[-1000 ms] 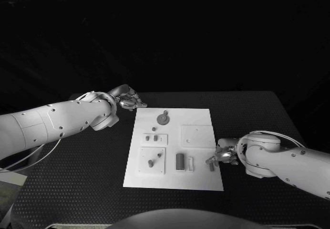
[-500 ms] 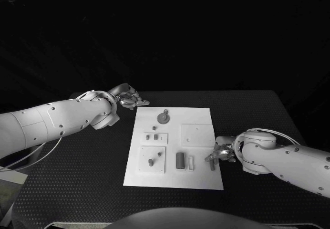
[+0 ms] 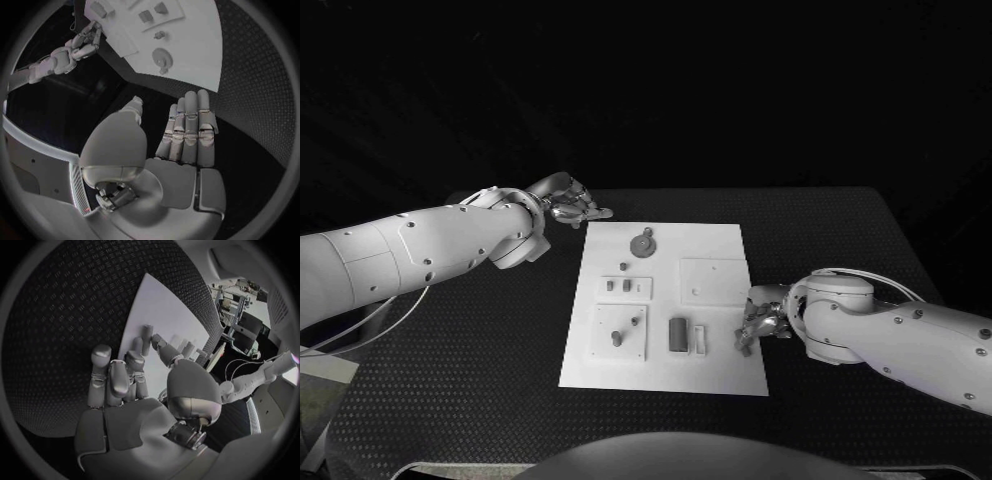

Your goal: Assemble the parts on the task board

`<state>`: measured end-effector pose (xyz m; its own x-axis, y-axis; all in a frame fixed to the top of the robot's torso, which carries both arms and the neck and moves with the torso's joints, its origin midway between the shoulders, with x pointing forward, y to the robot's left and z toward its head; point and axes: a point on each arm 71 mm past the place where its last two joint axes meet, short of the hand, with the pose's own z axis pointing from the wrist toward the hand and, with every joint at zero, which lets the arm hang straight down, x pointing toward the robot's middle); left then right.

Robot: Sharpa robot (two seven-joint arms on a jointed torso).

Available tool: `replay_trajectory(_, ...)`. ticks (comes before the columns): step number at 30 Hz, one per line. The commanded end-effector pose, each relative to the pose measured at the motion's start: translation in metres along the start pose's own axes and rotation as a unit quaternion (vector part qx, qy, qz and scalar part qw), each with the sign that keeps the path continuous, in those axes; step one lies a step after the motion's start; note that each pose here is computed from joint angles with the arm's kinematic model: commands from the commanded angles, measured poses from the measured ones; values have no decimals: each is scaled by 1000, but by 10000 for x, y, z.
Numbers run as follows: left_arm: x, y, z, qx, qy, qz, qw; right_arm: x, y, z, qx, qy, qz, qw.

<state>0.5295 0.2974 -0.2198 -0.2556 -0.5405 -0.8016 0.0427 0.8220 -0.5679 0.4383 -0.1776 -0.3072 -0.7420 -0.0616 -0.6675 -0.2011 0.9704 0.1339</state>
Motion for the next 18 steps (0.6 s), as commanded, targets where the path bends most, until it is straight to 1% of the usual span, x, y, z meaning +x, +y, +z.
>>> replay_trajectory(1, 8, -19, 0, 6, 4, -4, 1000, 221, -50, 43, 19, 41, -44, 998)
replay_trajectory(7, 10, -22, 0, 6, 4, -4, 1000, 205, -29, 52, 20, 25, -44, 999)
replay_trajectory(18, 11, -24, 0, 7, 5, -4, 1000, 200, 17, 58, 10, 10, -34, 999)
